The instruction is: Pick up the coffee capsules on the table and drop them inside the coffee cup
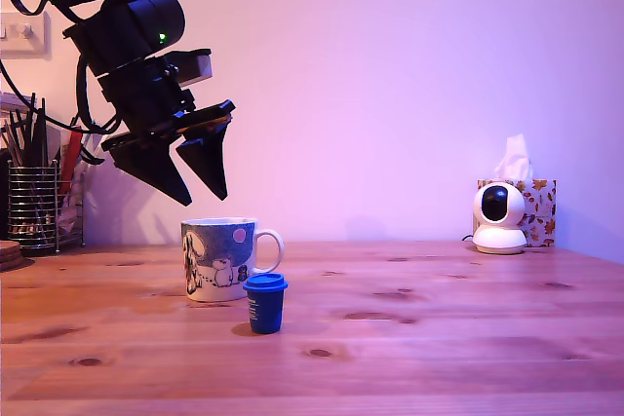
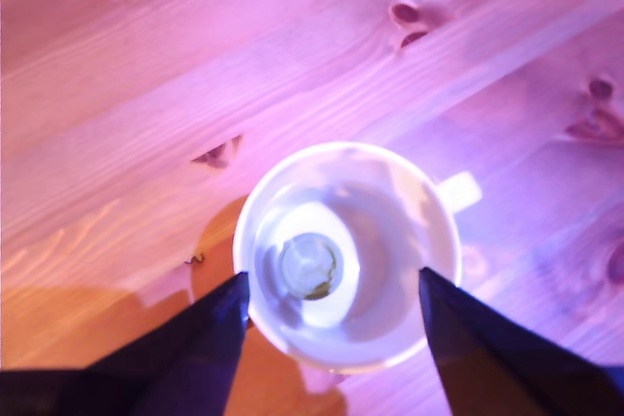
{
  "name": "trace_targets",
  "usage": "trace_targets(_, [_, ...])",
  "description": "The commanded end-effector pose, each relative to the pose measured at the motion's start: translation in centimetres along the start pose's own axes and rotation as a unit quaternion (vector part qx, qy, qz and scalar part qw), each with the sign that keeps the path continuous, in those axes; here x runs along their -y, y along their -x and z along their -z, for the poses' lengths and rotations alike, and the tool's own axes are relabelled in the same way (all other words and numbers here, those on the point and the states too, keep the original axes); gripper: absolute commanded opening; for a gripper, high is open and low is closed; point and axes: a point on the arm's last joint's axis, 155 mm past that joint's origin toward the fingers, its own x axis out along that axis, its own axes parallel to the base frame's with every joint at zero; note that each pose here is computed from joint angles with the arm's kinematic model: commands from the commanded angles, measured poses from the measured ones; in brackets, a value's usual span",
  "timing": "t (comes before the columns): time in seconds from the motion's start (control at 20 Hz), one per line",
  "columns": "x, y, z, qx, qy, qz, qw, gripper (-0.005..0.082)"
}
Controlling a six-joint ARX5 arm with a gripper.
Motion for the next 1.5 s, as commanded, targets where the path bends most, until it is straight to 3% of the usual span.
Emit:
trace_targets(0.0, [-0.1,-0.7,-0.4,0.000,-0.010,0.001,0.9999,0.0391])
trace_targets(0.2, [0.0,-0.1,-1.0,0.006,-0.015,0.001,0.9999,0.0080])
trace_targets(0.3, [0.1,0.1,-0.7,0.001,-0.014,0.003,0.9999,-0.0013])
trace_targets(0.5, [0.6,0.2,-0.3,-0.008,-0.025,0.016,0.9995,-0.0020])
trace_targets(0.7, [2.2,1.3,-1.3,0.014,-0.034,0.053,0.9979,-0.0020])
trace_targets(1.05, [3.2,6.2,-5.7,0.108,-0.060,0.050,0.9911,-0.0020])
trace_targets(1.45, [4.8,11.2,-7.1,0.155,-0.081,0.061,0.9828,-0.0020])
